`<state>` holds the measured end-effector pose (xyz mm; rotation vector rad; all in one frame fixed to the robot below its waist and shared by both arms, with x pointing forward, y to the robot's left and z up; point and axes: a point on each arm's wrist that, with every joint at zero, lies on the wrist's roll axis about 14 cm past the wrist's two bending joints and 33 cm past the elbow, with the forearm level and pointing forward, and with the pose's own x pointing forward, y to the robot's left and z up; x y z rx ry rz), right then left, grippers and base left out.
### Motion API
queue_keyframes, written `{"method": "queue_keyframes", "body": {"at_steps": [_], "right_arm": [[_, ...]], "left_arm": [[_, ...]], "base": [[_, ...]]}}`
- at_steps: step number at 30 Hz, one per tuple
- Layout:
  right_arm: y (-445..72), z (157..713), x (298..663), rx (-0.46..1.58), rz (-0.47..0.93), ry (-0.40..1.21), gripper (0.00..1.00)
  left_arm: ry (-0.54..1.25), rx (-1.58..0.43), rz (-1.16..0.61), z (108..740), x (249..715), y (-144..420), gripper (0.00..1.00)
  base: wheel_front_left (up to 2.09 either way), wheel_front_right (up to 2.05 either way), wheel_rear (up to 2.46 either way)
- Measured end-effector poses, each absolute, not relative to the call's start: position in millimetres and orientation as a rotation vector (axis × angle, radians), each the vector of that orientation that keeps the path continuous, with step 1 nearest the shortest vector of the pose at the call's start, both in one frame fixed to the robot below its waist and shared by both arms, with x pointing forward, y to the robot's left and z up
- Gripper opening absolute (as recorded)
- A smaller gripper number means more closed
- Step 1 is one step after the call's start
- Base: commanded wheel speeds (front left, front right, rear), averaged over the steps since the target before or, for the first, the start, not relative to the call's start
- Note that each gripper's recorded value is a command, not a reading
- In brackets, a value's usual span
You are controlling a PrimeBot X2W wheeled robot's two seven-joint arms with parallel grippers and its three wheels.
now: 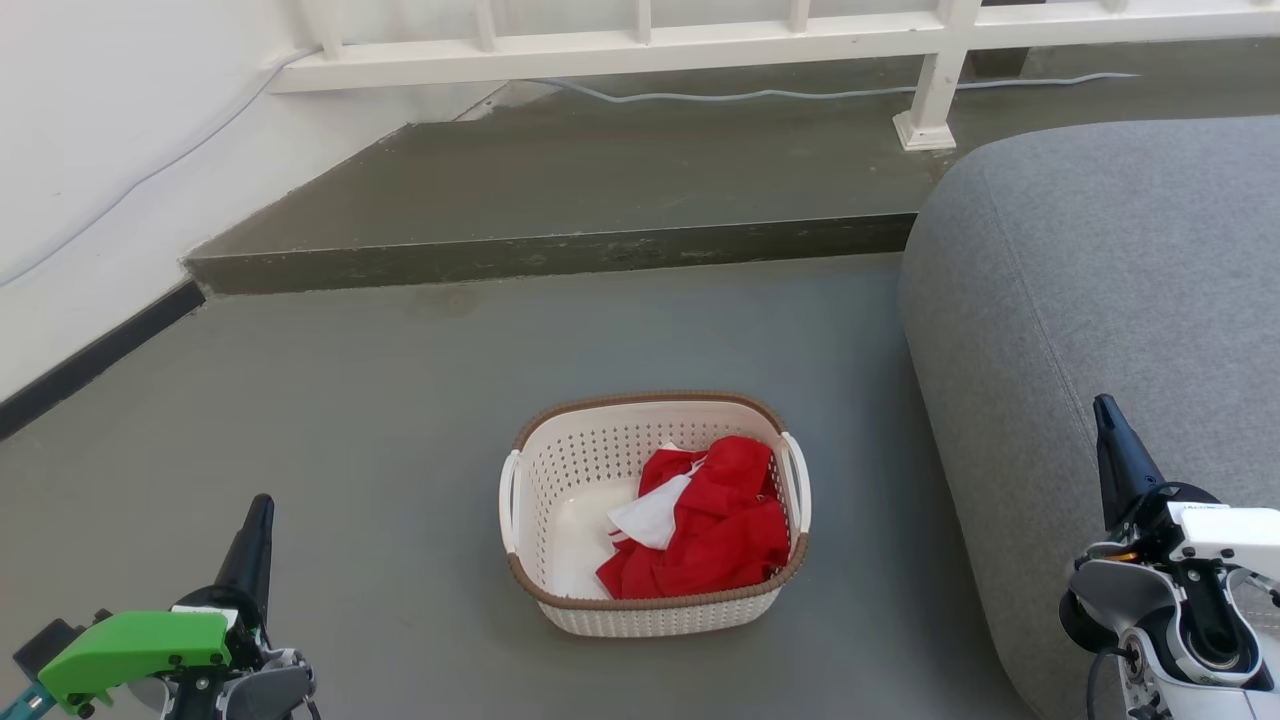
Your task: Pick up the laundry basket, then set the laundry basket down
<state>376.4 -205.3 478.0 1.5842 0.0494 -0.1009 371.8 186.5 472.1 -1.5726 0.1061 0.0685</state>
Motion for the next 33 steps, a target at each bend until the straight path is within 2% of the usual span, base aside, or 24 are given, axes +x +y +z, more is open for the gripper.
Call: {"method": "queue_keyframes", "body": {"at_steps": [33], "right_arm": [[-204.5, 478.3, 376.6, 1.585, -0.095, 0.054, 0.00]], "left_arm": [[0.103, -1.577, 0.053, 476.2, 375.3, 184.4, 0.00]], "base": [[0.00, 0.00, 0.00]]}}
